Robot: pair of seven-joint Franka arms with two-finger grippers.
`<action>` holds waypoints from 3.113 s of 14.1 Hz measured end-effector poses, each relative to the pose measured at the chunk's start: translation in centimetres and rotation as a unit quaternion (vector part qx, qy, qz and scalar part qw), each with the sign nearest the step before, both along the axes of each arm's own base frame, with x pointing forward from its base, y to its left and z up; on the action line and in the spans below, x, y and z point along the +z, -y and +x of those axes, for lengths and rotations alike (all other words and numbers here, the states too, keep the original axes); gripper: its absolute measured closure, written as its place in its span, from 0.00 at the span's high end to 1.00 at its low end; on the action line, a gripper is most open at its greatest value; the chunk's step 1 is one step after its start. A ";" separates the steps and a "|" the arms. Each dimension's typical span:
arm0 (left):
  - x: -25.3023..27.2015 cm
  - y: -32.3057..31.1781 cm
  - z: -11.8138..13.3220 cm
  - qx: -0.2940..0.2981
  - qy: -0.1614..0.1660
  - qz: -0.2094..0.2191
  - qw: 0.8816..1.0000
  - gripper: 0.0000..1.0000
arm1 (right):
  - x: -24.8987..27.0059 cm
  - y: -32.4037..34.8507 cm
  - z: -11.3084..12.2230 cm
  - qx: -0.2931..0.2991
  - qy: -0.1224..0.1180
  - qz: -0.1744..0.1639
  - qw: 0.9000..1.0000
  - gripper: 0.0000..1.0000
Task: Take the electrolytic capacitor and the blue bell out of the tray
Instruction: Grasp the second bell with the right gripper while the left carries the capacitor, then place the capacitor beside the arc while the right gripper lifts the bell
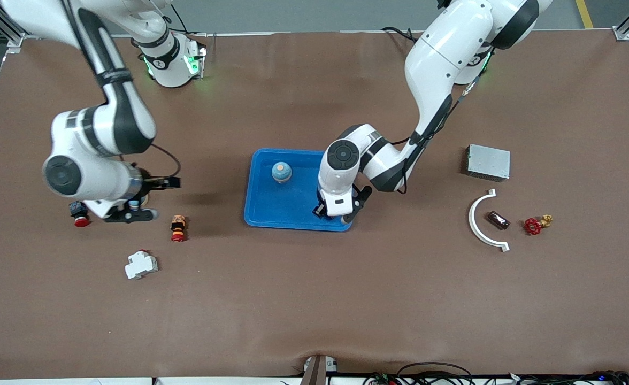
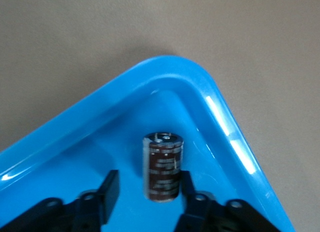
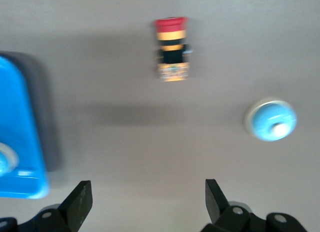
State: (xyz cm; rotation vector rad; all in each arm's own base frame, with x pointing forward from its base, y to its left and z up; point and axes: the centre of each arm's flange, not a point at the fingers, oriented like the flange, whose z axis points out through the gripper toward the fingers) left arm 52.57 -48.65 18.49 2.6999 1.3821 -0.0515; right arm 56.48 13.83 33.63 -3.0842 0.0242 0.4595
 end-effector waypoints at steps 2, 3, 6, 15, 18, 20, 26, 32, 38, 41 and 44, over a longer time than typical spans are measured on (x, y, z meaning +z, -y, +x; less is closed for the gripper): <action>-0.6 0.0 0.0 0.000 -0.001 0.000 1.000 0.44 | 0.8 -6.4 -1.3 -0.032 0.013 -0.020 0.999 1.00; -0.6 0.0 0.0 0.000 -0.001 -0.001 1.000 0.36 | 1.0 -9.5 -2.2 -0.048 0.024 -0.027 0.998 1.00; 0.1 0.2 0.4 0.001 0.006 -0.006 1.000 0.34 | 0.6 -17.1 -5.0 -0.088 0.054 -0.036 0.994 1.00; 12.3 -3.4 3.8 0.042 0.027 0.027 0.998 0.34 | -8.2 -26.0 -8.9 -0.117 0.080 -0.041 0.989 1.00; 16.0 -9.3 5.5 0.026 0.009 0.070 0.997 0.34 | -9.1 -25.9 -9.0 -0.117 0.076 -0.046 0.989 1.00; 16.0 -13.8 6.3 -0.003 -0.002 0.086 0.996 0.34 | -10.1 -25.9 -9.1 -0.116 0.075 -0.048 0.989 1.00; 12.1 -28.6 7.7 -0.039 -0.063 0.113 0.991 0.34 | -13.5 -26.6 -10.1 -0.108 0.074 -0.051 0.990 1.00; 4.2 -31.9 7.4 -0.029 -0.108 0.105 0.988 0.34 | -16.4 -27.7 -11.6 -0.096 0.070 -0.057 0.991 1.00; -0.7 -33.0 7.2 -0.021 -0.099 0.086 0.991 0.41 | -16.2 -28.0 -11.5 -0.095 0.076 -0.051 0.991 0.77; -0.4 -33.5 7.5 -0.017 -0.096 0.085 0.992 0.70 | -15.9 -28.0 -11.4 -0.095 0.076 -0.051 0.991 0.68; 2.6 -33.2 8.5 -0.017 -0.067 0.081 0.994 0.99 | -15.5 -27.8 -11.4 -0.094 0.069 -0.059 0.991 0.68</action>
